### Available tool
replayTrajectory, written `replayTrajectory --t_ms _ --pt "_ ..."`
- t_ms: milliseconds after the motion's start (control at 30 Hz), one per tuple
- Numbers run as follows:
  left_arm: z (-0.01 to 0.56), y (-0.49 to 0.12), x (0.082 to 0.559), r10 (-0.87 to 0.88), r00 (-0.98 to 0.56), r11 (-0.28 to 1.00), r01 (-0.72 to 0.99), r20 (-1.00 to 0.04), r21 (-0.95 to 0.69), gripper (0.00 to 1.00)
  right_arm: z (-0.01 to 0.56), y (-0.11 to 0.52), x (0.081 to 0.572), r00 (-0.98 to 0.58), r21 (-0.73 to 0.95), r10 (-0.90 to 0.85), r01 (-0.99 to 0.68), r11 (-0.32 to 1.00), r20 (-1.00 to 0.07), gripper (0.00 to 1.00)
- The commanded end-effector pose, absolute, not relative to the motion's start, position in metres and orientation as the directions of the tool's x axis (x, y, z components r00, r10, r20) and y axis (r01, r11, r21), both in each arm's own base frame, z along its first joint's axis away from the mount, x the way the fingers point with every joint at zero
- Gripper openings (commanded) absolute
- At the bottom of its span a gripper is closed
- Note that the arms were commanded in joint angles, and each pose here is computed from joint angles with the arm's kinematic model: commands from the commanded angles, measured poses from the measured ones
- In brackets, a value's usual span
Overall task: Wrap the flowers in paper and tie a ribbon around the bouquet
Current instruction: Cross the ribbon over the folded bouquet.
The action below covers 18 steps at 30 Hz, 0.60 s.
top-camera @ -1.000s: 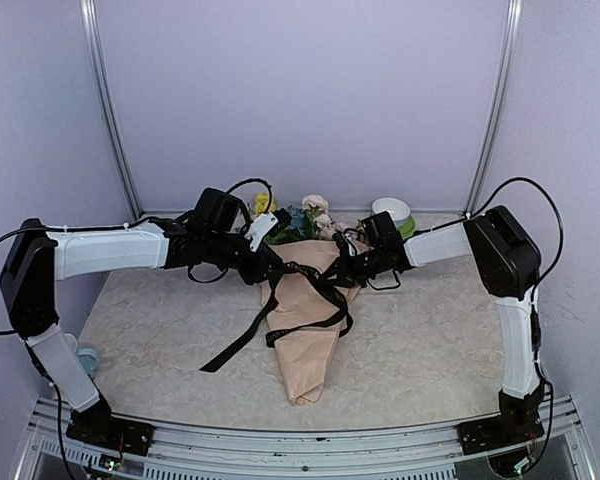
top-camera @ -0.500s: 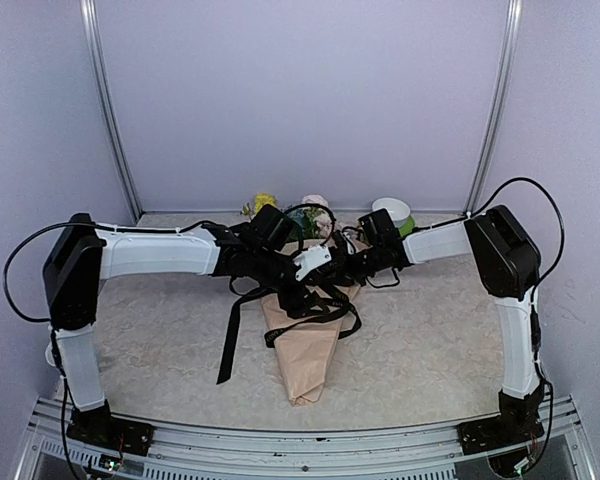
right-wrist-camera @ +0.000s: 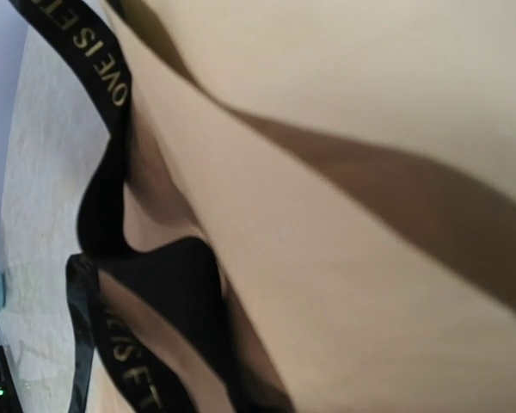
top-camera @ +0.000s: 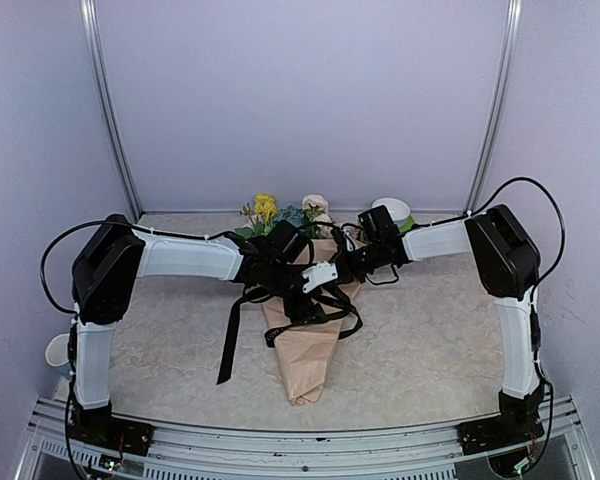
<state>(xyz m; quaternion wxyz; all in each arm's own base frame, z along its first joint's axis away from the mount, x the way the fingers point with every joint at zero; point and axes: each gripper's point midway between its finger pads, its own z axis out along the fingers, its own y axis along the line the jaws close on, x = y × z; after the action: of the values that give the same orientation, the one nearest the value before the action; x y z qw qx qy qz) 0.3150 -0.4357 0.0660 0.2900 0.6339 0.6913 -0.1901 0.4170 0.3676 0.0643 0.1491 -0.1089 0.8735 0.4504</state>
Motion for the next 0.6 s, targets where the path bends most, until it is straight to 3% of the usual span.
replayTrajectory --t_ms 0,100,133,433,500,567 --pt "0.067 -0.43 0.354 0.754 -0.049 0.214 0.961 -0.655 0.174 0.69 0.058 0.368 0.41 -0.933 0.748 -0.073 -0.328 0.577 -0.352 0.0" --pt "0.048 -0.425 0.366 0.809 -0.058 0.234 0.944 -0.585 0.231 0.52 0.059 0.367 0.41 -0.933 0.747 -0.075 -0.329 0.578 -0.353 0.0" --pt "0.038 -0.422 0.366 0.831 -0.07 0.228 0.948 -0.551 0.222 0.51 0.059 0.367 0.41 -0.932 0.745 -0.075 -0.331 0.579 -0.355 0.0" --pt "0.018 -0.422 0.376 0.875 -0.028 0.18 0.946 -0.484 0.271 0.49 0.06 0.367 0.406 -0.931 0.745 -0.079 -0.333 0.578 -0.356 0.0" --pt "0.012 -0.42 0.379 0.888 -0.032 0.181 0.941 -0.459 0.285 0.32 0.061 0.367 0.405 -0.931 0.745 -0.08 -0.335 0.577 -0.357 0.0" --pt "0.009 -0.418 0.38 0.895 -0.039 0.188 0.936 -0.444 0.297 0.04 0.06 0.366 0.404 -0.931 0.744 -0.081 -0.335 0.579 -0.356 0.0"
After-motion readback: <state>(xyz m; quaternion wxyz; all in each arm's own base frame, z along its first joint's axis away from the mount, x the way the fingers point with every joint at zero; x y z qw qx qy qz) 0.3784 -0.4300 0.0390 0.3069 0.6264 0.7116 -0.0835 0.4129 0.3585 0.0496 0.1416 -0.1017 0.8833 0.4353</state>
